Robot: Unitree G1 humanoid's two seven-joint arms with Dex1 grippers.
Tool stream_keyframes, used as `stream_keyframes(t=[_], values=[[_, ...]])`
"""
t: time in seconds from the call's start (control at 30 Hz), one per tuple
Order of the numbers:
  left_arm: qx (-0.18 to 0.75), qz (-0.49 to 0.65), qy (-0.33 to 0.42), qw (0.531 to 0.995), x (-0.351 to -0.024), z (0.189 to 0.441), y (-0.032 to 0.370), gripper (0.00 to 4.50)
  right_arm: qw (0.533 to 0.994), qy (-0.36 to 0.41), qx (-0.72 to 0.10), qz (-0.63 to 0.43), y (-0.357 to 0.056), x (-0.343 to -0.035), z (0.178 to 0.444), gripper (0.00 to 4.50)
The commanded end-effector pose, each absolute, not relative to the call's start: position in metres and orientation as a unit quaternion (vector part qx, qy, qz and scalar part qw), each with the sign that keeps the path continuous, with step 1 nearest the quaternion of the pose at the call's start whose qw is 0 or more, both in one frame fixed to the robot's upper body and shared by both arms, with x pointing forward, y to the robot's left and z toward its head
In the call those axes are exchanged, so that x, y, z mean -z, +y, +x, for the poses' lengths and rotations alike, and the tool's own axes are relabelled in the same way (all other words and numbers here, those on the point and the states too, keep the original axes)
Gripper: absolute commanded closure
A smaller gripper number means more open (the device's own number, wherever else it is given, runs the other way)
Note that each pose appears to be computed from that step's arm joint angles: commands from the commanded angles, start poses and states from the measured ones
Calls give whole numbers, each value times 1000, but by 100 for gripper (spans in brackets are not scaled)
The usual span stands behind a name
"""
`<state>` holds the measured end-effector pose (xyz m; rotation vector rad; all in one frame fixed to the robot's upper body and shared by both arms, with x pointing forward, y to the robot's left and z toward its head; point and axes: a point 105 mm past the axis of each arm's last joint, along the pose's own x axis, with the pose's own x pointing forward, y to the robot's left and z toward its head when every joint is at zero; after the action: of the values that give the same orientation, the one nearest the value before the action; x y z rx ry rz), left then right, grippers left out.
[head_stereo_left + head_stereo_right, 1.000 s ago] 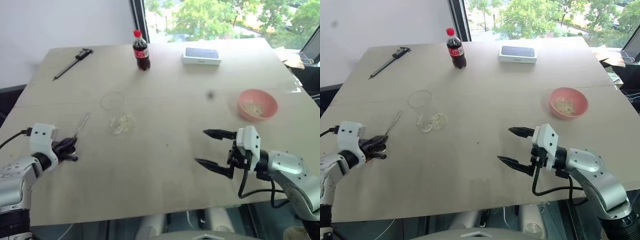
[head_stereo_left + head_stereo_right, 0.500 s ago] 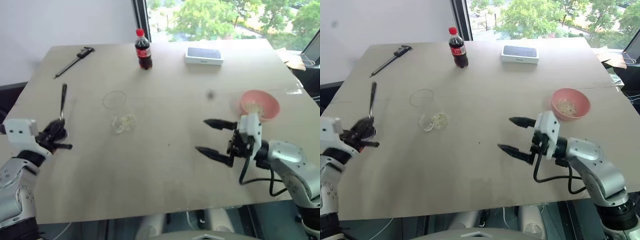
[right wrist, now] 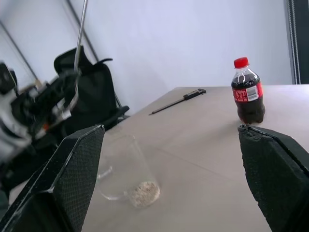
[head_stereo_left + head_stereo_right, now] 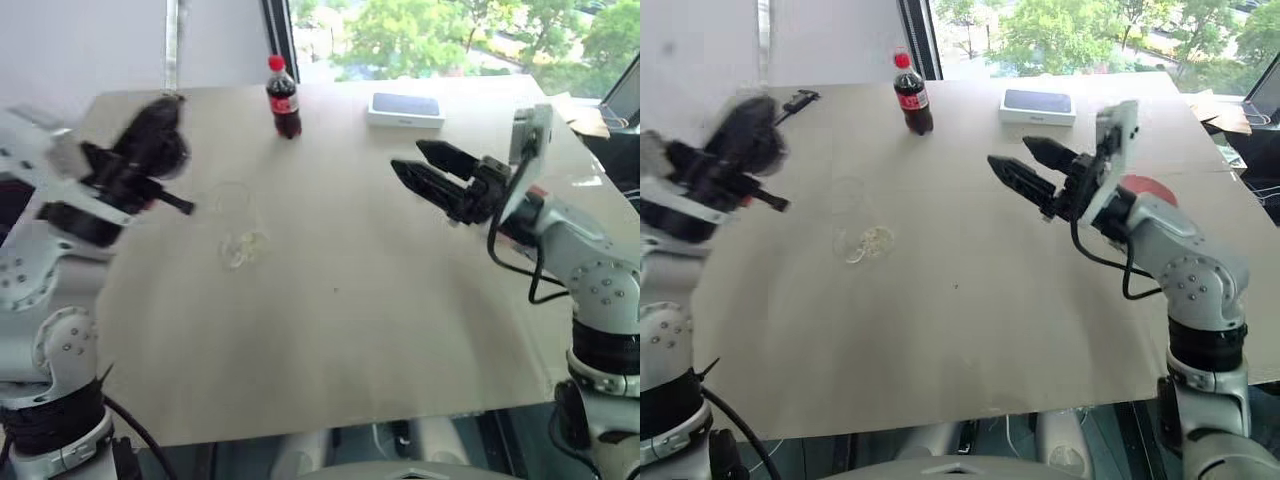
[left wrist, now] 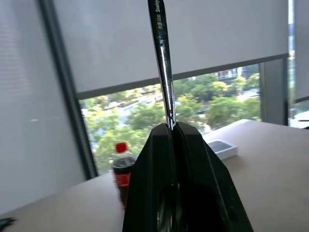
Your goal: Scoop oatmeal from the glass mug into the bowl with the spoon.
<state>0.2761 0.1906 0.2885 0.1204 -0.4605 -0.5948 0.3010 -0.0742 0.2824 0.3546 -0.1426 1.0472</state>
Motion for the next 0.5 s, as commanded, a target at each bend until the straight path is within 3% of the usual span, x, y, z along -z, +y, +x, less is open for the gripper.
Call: stream_keyframes(t=[0.03, 0.13, 0.3, 0.5], values=[[393, 36, -188, 899, -276, 266, 148, 447, 831, -73, -520, 185, -62, -308, 294, 0], [438, 34, -159, 884, -263, 266, 130, 447, 841, -15, -504, 195, -58, -302, 302, 0], [478, 21, -136, 868, -255, 262, 115, 447, 842, 0, -503, 193, -54, -300, 300, 0], [509, 36, -110, 853, -242, 259, 104, 447, 805, 22, -544, 236, -38, -303, 284, 0]])
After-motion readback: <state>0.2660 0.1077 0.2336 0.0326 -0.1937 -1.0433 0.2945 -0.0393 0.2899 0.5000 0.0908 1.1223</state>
